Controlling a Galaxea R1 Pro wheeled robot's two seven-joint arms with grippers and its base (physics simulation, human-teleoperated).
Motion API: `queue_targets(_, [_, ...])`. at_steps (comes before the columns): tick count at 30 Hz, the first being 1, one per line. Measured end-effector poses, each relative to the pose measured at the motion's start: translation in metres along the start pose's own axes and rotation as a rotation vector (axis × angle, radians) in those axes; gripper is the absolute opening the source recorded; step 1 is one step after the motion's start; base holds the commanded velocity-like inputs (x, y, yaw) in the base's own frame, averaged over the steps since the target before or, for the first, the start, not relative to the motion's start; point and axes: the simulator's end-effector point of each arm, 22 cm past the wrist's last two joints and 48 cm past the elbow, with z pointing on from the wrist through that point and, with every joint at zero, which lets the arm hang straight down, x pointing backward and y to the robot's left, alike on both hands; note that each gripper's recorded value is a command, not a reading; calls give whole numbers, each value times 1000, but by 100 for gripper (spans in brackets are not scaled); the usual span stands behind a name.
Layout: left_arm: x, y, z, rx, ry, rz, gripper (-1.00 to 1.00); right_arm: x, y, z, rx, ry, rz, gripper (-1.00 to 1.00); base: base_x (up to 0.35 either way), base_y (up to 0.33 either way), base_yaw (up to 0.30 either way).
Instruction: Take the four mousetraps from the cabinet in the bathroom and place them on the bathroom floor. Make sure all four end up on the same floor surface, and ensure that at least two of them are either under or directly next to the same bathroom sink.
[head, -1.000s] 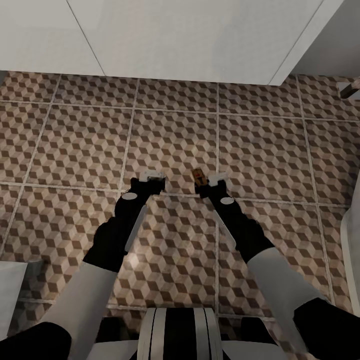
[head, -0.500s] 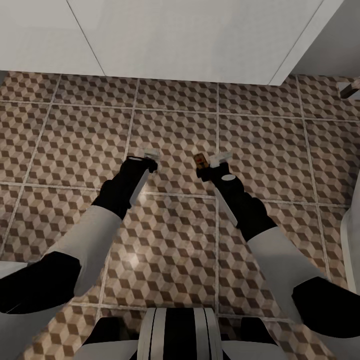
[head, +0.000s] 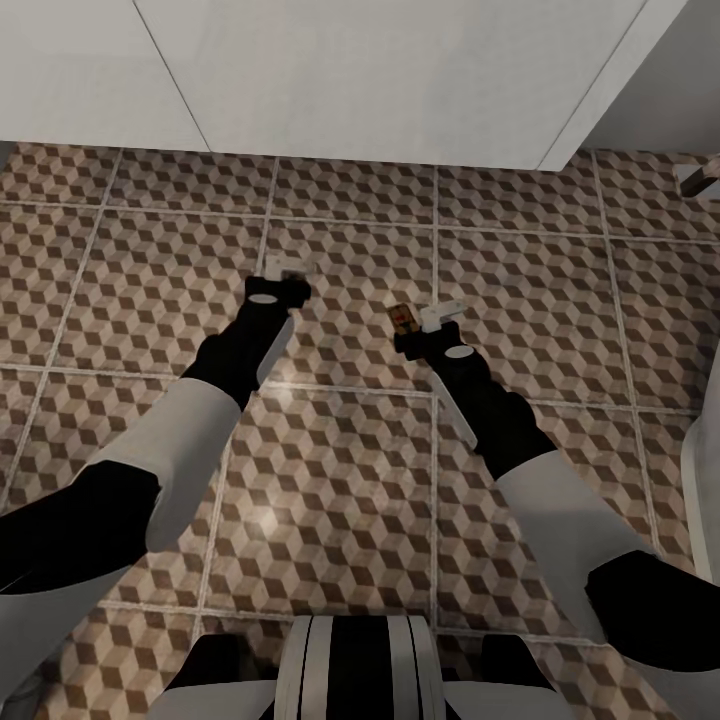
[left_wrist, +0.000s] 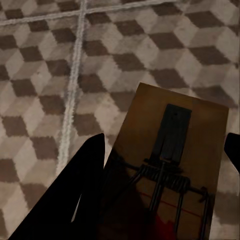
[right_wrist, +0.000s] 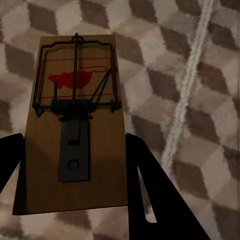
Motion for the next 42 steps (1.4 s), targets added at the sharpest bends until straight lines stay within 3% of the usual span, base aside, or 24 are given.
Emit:
queue_targets(8, [4, -6, 7, 17, -142, -47, -100, -8, 0, 0, -9, -43, 4, -100, 0, 0, 0])
queue_targets(15, [45, -19, 10, 61, -95, -32, -100, -17, 11, -1, -64, -86, 5, -100, 0, 0, 0])
queue_targets(23, [98, -29, 1, 81, -44, -31, -100, -19, 12, -1, -70, -92, 4, -100, 0, 0, 0])
queue_targets(42, [101, -27, 0, 78, -46, -34, -100, -9, 11, 1, -64, -78, 4, -100, 49, 30, 0])
